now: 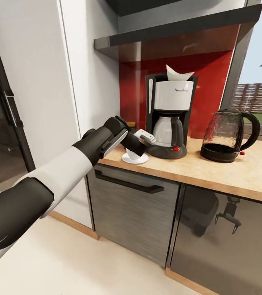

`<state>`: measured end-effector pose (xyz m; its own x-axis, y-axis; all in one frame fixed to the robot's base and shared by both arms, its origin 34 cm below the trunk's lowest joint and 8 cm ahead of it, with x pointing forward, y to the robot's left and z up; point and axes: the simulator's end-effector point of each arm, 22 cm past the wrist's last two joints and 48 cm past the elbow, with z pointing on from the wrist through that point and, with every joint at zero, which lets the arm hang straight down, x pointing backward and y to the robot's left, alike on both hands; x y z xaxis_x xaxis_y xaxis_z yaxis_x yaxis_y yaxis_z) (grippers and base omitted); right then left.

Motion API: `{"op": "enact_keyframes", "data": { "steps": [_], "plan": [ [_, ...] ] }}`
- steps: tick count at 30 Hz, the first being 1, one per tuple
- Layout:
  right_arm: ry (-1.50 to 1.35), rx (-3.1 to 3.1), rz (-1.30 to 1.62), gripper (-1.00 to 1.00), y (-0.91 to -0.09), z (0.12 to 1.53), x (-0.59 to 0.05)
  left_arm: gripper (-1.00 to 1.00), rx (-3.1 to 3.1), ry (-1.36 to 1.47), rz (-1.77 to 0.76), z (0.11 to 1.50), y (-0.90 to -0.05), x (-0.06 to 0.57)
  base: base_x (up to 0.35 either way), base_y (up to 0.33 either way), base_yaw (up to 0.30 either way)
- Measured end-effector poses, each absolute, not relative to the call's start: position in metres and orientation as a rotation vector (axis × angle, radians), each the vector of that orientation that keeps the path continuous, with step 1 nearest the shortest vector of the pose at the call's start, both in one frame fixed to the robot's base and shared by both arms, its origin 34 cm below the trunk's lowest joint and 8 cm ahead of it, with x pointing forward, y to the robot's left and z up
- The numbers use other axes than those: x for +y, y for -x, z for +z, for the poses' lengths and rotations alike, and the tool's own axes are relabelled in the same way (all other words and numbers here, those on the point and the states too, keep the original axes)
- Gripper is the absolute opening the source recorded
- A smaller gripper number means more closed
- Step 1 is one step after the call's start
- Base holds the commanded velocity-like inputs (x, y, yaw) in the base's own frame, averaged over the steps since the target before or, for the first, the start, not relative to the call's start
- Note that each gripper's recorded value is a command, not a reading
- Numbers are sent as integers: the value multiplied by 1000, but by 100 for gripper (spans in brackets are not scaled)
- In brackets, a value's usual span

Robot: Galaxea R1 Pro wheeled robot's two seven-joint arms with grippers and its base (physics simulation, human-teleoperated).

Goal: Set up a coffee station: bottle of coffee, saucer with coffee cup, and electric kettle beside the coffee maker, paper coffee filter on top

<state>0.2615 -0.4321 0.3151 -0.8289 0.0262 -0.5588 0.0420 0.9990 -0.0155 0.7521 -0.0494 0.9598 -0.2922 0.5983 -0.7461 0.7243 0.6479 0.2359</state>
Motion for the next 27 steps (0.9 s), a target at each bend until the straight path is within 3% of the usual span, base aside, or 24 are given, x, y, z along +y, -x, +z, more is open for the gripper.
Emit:
{"op": "enact_keyframes", "data": {
  "steps": [27],
  "plan": [
    [-47,2548,-36,100,-261,311,-432,-100,1998,-1032,-184,956,-751,-50,0,0,0]
  ]
}}
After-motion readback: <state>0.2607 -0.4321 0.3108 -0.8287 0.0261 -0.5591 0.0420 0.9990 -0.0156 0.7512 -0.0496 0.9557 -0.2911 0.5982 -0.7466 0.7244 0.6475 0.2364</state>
